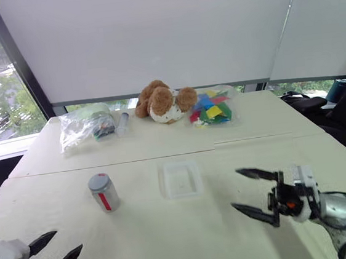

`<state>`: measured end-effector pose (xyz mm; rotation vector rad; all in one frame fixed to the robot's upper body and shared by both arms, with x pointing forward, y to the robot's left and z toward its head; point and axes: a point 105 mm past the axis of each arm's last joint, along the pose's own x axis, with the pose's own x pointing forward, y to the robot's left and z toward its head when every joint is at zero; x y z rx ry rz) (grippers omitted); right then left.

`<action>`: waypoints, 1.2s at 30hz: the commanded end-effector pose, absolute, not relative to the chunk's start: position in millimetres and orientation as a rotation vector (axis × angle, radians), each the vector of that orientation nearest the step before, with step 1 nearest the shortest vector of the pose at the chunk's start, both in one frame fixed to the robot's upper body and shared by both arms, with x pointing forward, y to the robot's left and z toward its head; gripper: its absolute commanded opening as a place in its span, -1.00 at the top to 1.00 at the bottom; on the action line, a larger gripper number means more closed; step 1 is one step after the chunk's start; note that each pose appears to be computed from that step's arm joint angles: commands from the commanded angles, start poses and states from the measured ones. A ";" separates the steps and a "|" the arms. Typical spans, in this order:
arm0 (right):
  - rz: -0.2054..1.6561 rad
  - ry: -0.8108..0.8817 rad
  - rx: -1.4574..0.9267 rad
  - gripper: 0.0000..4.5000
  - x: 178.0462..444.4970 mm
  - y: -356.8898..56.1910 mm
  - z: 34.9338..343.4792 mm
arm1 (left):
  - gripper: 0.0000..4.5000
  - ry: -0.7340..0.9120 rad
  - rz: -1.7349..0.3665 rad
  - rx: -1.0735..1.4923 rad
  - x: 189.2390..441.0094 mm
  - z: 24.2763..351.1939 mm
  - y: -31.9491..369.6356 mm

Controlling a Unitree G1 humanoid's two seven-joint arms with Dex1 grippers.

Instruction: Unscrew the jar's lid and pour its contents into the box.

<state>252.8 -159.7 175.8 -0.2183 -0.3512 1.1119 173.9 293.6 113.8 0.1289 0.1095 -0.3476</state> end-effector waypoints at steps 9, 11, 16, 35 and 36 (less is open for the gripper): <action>1.219 -0.494 -0.226 -1.00 252.5 -134.1 187.4 | -0.95 -0.016 0.036 0.018 151.5 110.8 265.9; 1.230 -0.484 -0.229 -1.00 253.7 -135.0 185.1 | -0.95 -0.033 0.049 0.043 159.2 116.4 259.2; 1.249 -0.475 -0.224 -1.00 257.5 -133.2 186.4 | -0.95 -0.071 0.041 0.032 187.5 120.7 222.9; 1.266 -0.440 -0.204 -1.00 255.2 -146.0 164.4 | -0.95 -0.103 0.219 0.071 258.8 116.1 205.3; 1.264 -0.442 -0.205 -1.00 254.5 -145.6 164.3 | -0.95 -0.105 0.201 0.059 263.0 115.0 203.2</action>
